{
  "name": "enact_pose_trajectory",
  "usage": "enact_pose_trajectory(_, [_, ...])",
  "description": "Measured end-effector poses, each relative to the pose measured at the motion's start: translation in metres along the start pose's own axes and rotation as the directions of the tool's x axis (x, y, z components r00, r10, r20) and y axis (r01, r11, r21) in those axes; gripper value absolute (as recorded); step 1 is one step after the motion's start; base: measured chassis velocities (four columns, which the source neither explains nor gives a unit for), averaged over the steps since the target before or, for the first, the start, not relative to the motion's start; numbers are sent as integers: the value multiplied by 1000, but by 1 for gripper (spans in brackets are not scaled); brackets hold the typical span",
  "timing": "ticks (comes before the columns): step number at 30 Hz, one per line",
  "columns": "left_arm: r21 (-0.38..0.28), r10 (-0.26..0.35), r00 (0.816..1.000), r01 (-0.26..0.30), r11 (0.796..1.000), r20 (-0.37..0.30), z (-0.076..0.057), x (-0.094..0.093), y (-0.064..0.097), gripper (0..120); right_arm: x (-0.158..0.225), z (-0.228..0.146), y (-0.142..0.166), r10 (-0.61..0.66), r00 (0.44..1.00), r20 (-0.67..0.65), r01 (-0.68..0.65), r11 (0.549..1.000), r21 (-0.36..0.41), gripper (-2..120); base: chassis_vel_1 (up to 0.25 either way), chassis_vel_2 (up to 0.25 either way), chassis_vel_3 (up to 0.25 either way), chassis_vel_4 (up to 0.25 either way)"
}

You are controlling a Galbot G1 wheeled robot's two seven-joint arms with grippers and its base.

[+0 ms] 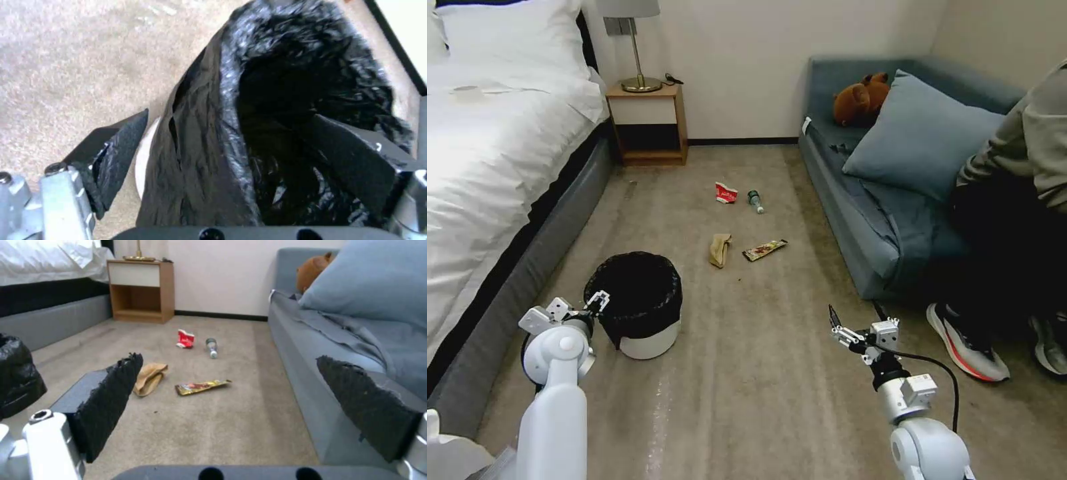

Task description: Pick up the trash bin, then pick up the garbage on the floor and place it into the trash bin.

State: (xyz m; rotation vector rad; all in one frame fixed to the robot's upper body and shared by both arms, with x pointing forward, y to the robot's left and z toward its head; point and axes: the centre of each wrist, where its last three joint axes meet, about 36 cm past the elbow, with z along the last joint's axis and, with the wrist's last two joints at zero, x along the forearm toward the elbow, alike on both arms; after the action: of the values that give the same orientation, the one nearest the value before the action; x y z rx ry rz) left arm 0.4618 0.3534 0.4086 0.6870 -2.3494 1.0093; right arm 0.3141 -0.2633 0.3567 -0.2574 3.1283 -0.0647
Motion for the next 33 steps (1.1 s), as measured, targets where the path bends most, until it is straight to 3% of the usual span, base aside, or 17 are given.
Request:
enact_pose_trajectory(8, [24, -52, 998, 53, 998, -37, 5, -22, -3, 91, 0, 1, 0, -1, 1000, 10, 1, 1000, 3, 100, 0, 0, 0, 0])
enact_pose_trajectory(14, [31, -71, 997, 72, 997, -43, 9, -27, -1, 65, 1, 3, 0, 1, 1000, 19, -1, 1000, 3, 100, 0, 0, 0, 0])
enact_pose_trajectory(15, [31, -71, 997, 72, 997, -43, 9, -27, -1, 65, 1, 3, 0, 1, 1000, 19, -1, 1000, 3, 100, 0, 0, 0, 0])
enact_pose_trajectory(16, [28, -74, 996, 76, 997, -44, 10, -27, 0, 57, 0, 2, -1, 3, 1000, 24, -3, 1000, 1, 100, 0, 0, 0, 0])
enact_pose_trajectory(22, [26, -77, 996, 78, 997, -43, 11, -27, 1, 41, -1, -1, -4, 7, 999, 36, -7, 1000, 2, 100, 0, 0, 0, 0])
enact_pose_trajectory(24, [22, -80, 996, 81, 996, -39, 12, -26, 2, 29, -1, -1, -4, 3, 999, 36, -3, 1000, 2, 100, 0, 0, 0, 0])
enact_pose_trajectory(28, [17, -85, 996, 86, 996, -36, 13, -26, 3, 19, -1, 0, -4, 2, 999, 36, -2, 1000, 0, 100, 0, 0, 0, 0])
enact_pose_trajectory(30, [15, -88, 996, 89, 996, -34, 14, -25, 5, 8, -2, 1, -4, 2, 999, 36, -2, 1000, 0, 100, 0, 0, 0, 0])
enact_pose_trajectory(33, [12, -89, 995, 90, 996, -36, 15, -25, 7, 3, -2, 1, -4, 2, 999, 39, -2, 1000, 0, 100, 0, 0, 0, 0])
